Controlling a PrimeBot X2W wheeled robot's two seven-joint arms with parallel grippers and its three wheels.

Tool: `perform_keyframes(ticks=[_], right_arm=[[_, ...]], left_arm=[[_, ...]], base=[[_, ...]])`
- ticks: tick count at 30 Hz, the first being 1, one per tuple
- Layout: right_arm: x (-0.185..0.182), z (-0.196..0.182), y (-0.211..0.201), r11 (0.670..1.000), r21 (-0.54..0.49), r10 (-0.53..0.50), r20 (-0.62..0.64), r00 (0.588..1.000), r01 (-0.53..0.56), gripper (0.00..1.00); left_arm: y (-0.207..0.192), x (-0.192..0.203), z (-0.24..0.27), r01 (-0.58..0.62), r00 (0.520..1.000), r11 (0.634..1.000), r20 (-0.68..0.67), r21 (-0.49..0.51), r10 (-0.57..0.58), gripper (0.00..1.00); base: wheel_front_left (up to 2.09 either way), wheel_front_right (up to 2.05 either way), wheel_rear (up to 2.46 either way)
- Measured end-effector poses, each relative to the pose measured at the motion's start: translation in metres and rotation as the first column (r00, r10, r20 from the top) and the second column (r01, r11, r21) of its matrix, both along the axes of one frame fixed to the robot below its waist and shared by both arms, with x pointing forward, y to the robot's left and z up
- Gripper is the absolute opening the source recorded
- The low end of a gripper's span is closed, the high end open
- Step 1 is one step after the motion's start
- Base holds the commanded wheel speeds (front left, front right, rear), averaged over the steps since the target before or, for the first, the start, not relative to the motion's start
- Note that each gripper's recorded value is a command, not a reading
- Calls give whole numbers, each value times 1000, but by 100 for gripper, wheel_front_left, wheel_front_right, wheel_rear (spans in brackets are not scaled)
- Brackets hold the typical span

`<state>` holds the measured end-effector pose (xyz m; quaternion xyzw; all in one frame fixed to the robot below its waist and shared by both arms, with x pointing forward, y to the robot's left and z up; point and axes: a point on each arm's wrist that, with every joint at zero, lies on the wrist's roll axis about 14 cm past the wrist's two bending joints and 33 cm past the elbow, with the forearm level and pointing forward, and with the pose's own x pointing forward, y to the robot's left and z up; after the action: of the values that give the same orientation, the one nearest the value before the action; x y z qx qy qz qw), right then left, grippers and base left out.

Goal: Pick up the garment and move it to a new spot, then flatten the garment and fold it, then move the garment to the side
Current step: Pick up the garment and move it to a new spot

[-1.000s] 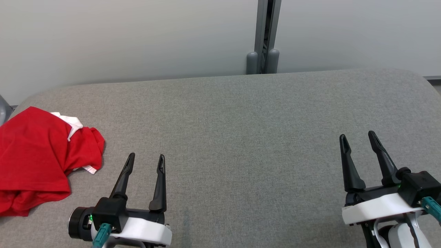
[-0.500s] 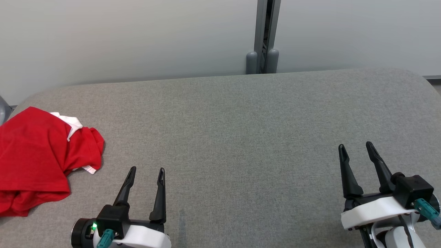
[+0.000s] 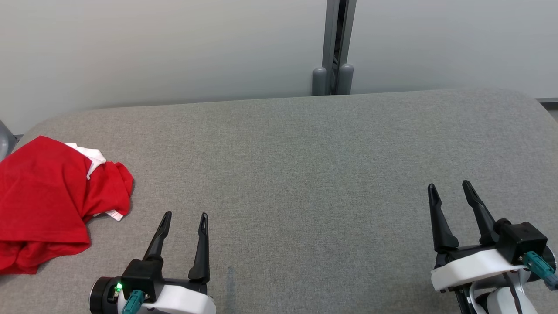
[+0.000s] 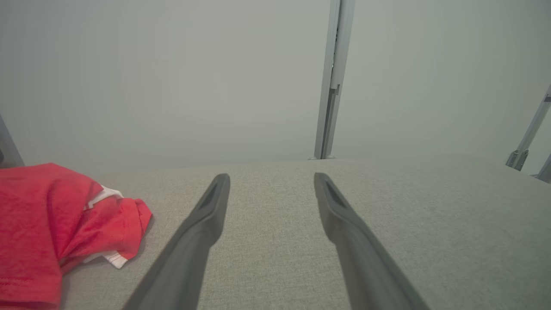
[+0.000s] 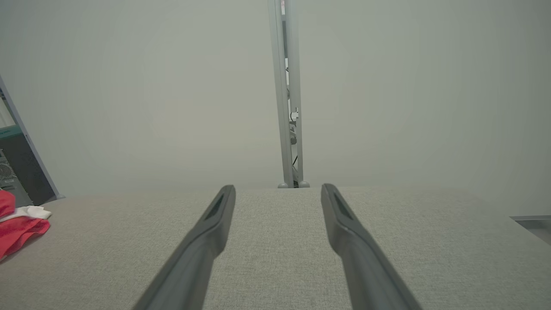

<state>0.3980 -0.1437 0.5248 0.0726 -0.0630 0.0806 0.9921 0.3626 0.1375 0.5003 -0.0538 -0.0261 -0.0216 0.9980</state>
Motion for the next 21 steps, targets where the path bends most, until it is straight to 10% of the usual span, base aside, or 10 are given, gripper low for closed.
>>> perform_keyframes(ticks=[21], right_arm=[[10, -2, 24, 998, -1, 68, -2, 998, -68, 100]], left_arm=[[19, -6, -3, -60, 998, 998, -10, 1, 60, 100]], base=[[0, 0, 0]])
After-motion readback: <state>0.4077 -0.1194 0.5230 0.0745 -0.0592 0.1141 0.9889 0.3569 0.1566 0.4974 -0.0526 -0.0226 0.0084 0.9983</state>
